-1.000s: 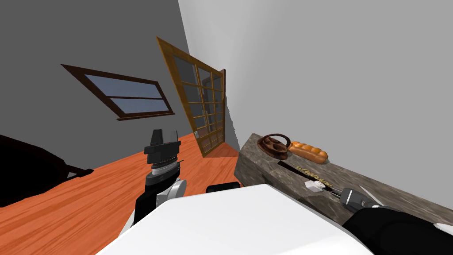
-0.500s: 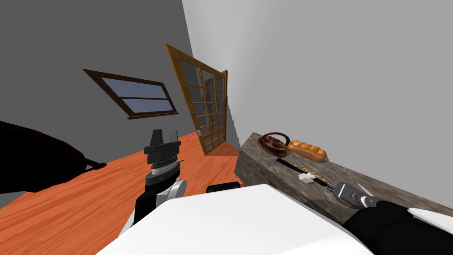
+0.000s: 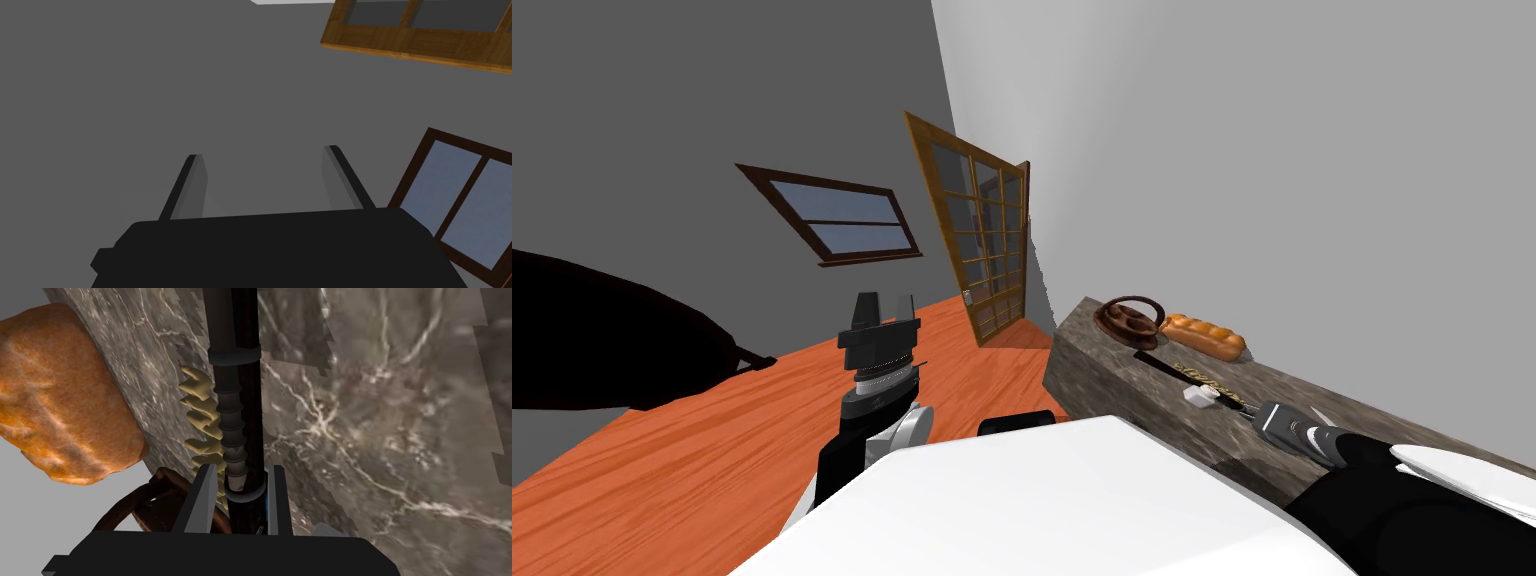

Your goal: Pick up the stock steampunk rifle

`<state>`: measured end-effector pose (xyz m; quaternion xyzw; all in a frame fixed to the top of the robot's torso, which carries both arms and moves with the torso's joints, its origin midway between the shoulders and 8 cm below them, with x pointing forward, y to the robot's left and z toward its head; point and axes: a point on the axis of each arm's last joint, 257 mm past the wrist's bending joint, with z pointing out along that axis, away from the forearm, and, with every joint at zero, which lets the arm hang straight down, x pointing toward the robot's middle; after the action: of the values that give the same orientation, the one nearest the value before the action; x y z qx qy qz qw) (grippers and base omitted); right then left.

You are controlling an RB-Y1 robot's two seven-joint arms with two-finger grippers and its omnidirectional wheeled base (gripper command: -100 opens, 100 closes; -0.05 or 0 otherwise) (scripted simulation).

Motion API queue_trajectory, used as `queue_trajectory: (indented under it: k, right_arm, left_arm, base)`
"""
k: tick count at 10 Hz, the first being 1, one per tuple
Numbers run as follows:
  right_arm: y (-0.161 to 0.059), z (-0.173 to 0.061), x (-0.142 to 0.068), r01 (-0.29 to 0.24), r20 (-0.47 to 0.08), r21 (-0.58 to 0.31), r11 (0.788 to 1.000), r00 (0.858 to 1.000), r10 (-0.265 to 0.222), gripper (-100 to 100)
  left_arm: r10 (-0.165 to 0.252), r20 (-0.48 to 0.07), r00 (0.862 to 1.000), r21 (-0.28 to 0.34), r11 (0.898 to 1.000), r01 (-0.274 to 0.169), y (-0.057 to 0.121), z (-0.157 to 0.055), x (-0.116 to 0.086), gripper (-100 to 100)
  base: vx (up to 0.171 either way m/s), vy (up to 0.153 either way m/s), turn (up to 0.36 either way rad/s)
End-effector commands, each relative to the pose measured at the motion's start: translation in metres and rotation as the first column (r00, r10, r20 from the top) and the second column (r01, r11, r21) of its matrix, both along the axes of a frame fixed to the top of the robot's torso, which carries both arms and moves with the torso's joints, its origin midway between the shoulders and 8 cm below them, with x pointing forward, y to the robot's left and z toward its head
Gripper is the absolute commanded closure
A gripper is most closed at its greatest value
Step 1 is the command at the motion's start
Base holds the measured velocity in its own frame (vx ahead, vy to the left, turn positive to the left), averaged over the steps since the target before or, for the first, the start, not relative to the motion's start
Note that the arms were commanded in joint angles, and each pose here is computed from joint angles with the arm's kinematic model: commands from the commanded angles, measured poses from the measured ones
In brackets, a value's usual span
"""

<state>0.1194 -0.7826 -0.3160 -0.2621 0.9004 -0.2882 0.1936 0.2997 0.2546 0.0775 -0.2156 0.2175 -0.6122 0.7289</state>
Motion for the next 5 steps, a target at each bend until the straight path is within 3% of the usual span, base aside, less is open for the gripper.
queue_trajectory:
  k: [1,2,3,4,5]
  right_arm:
    - [-0.001,0.003,0.006,0.018,0.012,0.003,1.0,1.0,-0.018,100]
    - [-0.004,0.008,0.018,0.001,0.006,-0.024,1.0,1.0,0.0,100]
    - [-0.004,0.008,0.018,0.027,0.021,-0.006,1.0,0.999,-0.027,100]
    - [-0.002,0.008,0.017,0.013,0.014,-0.012,1.0,1.0,-0.013,100]
    - [-0.003,0.008,0.018,0.018,0.016,-0.01,1.0,1.0,-0.017,0]
  left_arm:
    - [0.0,0.0,1.0,0.0,1.0,0.0,0.0,0.0,0.0,0]
    - [0.0,0.0,1.0,0.0,1.0,0.0,0.0,0.0,0.0,0]
    - [0.0,0.0,1.0,0.0,1.0,0.0,0.0,0.0,0.0,0]
    - [0.0,0.0,1.0,0.0,1.0,0.0,0.0,0.0,0.0,0]
    - [0.0,0.0,1.0,0.0,1.0,0.0,0.0,0.0,0.0,0]
  base:
    - [-0.08,0.009,0.065]
    - [-0.114,0.024,0.074]
    - [-0.099,0.017,0.047]
    - [-0.032,0.004,0.007]
    - [-0.007,0.001,-0.004]
